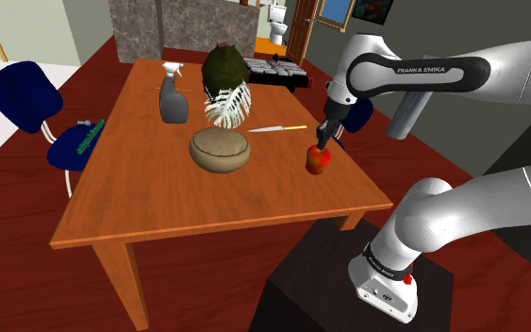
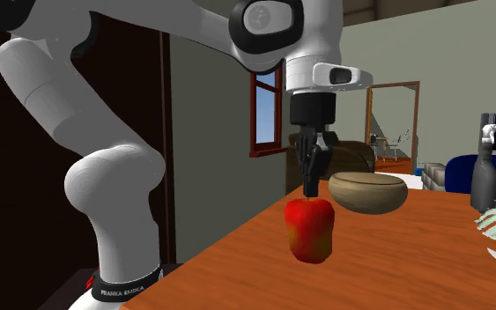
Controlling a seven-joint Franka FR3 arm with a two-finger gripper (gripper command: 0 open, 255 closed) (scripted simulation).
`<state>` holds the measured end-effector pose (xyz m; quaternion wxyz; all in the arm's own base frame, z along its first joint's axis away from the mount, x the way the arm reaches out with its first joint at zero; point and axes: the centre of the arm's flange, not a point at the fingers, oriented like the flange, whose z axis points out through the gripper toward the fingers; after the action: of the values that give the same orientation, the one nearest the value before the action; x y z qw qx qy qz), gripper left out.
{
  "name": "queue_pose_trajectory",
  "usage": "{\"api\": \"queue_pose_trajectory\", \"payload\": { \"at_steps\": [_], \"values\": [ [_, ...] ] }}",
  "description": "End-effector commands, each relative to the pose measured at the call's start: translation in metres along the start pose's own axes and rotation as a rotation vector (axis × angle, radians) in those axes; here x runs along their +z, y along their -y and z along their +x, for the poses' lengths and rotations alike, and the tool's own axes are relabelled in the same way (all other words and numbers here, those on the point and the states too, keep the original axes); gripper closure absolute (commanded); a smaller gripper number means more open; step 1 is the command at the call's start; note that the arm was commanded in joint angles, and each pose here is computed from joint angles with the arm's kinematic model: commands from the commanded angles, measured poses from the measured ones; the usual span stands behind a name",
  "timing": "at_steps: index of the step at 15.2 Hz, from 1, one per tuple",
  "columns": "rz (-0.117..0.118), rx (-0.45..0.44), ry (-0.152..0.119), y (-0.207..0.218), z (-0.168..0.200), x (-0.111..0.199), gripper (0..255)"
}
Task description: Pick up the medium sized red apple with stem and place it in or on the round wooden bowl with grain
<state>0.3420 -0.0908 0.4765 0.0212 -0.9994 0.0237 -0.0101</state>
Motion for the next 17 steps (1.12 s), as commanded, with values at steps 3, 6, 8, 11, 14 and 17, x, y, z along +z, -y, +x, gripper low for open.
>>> {"api": "queue_pose_trajectory", "payload": {
  "at_steps": [3, 6, 8, 11, 14, 17],
  "values": [
    [0.000, 0.000, 0.000, 0.001, 0.001, -0.019, 255],
    [0.000, 0.000, 0.000, 0.001, 0.001, -0.035, 255],
    [0.000, 0.000, 0.000, 0.002, 0.001, -0.045, 255],
    [0.000, 0.000, 0.000, 0.002, 0.002, -0.061, 255],
    [0.000, 0.000, 0.000, 0.003, 0.002, -0.077, 255],
    [0.000, 0.000, 0.000, 0.004, 0.002, -0.093, 255]
  ]
}}
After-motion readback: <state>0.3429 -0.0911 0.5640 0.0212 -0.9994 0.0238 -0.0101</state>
